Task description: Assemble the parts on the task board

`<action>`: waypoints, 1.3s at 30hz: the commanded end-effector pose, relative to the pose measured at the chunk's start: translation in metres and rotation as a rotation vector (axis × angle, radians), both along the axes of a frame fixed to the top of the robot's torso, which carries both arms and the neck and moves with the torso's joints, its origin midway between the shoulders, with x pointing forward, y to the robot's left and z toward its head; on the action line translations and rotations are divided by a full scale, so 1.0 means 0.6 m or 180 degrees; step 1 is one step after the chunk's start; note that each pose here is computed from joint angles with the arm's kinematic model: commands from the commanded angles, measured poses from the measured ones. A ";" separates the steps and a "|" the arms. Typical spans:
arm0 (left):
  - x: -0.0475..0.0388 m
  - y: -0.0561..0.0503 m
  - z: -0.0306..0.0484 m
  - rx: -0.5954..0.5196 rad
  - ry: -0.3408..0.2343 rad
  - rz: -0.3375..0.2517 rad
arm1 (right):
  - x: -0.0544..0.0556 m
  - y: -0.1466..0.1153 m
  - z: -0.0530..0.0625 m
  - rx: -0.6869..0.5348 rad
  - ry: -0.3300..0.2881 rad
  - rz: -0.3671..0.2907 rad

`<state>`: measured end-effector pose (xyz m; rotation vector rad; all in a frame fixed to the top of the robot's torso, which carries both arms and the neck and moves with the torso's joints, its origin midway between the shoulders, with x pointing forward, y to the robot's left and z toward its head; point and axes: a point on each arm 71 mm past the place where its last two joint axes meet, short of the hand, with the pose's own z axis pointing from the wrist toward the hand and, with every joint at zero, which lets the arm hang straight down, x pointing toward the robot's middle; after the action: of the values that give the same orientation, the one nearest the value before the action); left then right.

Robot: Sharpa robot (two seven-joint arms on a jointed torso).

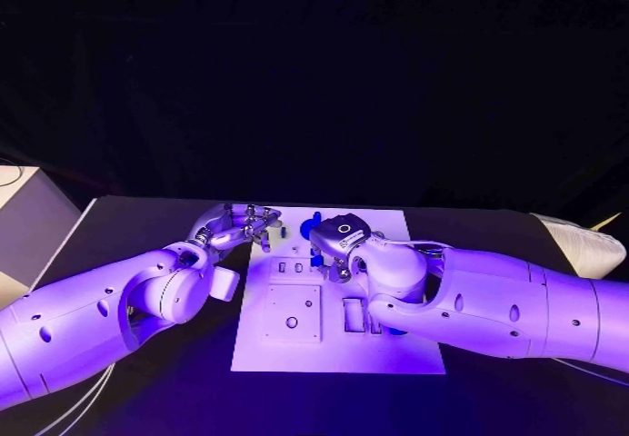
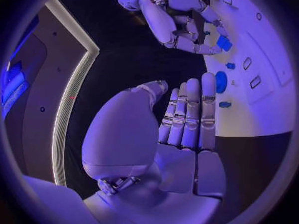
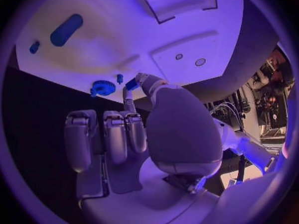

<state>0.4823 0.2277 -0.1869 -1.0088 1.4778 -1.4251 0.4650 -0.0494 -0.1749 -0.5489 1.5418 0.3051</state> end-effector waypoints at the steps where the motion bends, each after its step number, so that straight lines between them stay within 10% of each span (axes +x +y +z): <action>1: -0.004 -0.009 -0.007 0.0472 -0.0024 -0.0181 | -0.003 -0.002 0.009 0.0204 -0.0190 -0.0003; 16: -0.015 -0.037 -0.016 0.1520 -0.0384 -0.0683 | 0.000 -0.056 0.007 0.1511 0.0135 -0.0105; 39: -0.019 -0.056 -0.006 0.1493 -0.0662 -0.0746 | 0.008 -0.064 -0.010 0.1399 0.0433 -0.0162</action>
<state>0.4721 0.1976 -0.1929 -0.4269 1.7283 -1.1831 0.4710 -0.0899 -0.1794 -0.1211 1.5356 0.6230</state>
